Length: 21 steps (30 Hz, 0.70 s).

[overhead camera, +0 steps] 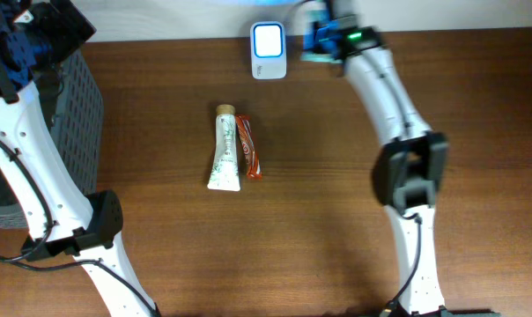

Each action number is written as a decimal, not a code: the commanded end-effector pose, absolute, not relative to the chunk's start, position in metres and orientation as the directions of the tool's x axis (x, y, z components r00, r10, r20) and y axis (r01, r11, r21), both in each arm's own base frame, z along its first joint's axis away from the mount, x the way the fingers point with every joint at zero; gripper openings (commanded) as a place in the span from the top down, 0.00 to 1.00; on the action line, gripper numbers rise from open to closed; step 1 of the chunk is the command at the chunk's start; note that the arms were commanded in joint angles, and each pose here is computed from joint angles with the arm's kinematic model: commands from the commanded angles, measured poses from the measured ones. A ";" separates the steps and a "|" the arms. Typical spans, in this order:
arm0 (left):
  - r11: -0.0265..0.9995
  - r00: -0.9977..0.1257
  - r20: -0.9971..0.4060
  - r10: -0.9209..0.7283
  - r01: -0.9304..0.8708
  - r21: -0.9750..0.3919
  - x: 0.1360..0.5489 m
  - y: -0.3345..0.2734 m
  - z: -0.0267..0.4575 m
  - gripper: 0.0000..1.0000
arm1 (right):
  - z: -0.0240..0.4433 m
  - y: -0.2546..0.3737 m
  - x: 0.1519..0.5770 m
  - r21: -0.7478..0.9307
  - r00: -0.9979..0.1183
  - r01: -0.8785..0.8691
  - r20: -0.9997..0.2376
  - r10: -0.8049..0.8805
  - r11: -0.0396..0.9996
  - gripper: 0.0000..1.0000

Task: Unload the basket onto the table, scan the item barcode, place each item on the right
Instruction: 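Hold the wipe pack up to the scanner with the right gripper, then carry the wipe pack right and drop it at the table edge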

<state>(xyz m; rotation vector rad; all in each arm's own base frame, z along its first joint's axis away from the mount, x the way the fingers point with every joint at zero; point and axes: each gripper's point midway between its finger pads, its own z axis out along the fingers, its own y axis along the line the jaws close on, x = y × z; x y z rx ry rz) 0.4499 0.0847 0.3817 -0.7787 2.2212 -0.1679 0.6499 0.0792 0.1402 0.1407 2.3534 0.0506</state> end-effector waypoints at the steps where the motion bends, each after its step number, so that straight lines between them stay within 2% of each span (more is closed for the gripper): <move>1: 0.813 -0.513 -0.642 -0.570 -0.469 -0.346 0.444 0.087 0.391 0.01 | 0.203 -0.050 0.631 0.076 -0.631 0.309 -0.729 0.264 0.948 0.81; 5: 0.813 -0.512 -0.643 -0.570 -0.469 -0.346 0.444 0.087 0.391 0.01 | 0.163 -0.184 0.562 0.011 -0.697 0.531 -0.563 0.444 0.847 0.82; 10: 0.813 -0.513 -0.642 -0.570 -0.469 -0.346 0.444 0.087 0.391 0.01 | 0.139 -0.298 0.476 -0.033 -0.639 0.716 -0.433 0.635 0.698 0.82; 15: 0.813 -0.513 -0.642 -0.570 -0.469 -0.346 0.444 0.087 0.391 0.01 | 0.131 -0.372 0.408 -0.106 -0.546 0.825 -0.404 0.734 0.556 0.78; 18: 0.813 -0.512 -0.643 -0.570 -0.469 -0.346 0.444 0.087 0.392 0.01 | 0.115 -0.395 0.381 -0.159 -0.558 0.825 -0.376 0.740 0.542 0.76; 21: 0.813 -0.512 -0.643 -0.570 -0.469 -0.346 0.444 0.087 0.392 0.01 | 0.091 -0.415 0.357 -0.216 -0.532 0.847 -0.360 0.767 0.486 0.76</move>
